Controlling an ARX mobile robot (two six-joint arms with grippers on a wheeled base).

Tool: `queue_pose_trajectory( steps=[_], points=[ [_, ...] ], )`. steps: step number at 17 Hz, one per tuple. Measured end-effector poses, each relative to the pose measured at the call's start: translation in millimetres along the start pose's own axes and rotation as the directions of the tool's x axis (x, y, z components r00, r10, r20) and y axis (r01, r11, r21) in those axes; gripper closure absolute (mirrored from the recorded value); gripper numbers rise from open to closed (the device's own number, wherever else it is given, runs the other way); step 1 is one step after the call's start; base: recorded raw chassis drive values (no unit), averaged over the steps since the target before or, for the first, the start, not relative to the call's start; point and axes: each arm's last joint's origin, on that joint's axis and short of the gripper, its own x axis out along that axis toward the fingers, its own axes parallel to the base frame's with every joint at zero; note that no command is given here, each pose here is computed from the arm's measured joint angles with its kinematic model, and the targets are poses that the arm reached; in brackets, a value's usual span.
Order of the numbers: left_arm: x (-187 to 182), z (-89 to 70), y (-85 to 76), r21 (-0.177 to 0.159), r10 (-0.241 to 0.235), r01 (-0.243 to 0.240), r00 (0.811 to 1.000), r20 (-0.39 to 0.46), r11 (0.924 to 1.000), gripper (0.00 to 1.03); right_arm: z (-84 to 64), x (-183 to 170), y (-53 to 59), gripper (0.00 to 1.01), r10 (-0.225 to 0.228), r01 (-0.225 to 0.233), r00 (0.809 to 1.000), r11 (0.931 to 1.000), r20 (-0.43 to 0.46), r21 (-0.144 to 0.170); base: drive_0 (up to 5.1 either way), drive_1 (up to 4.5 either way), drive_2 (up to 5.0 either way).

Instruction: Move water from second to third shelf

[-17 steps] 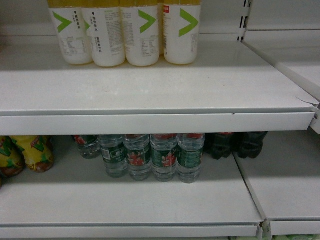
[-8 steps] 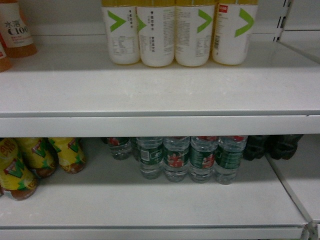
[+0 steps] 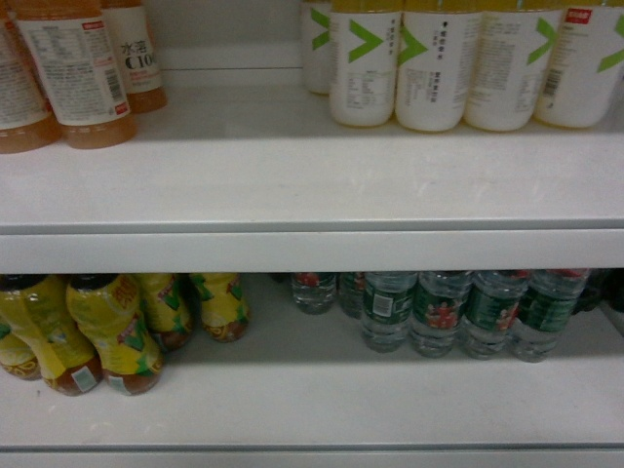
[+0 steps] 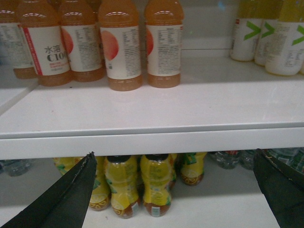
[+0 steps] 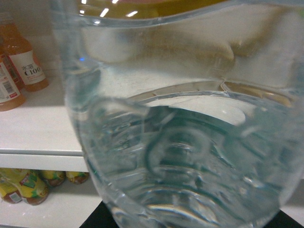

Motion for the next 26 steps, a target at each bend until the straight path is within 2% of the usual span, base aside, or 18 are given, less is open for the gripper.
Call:
queue_pose_trajectory(
  steps=[26],
  points=[
    [0.0, -0.1, 0.0, 0.000, 0.000, 0.000, 1.000, -0.002, 1.0000, 0.05, 0.0, 0.0, 0.1, 0.62, 0.002, -0.002, 1.000, 1.0000, -0.001, 0.000, -5.0, 2.42, 2.4]
  ],
)
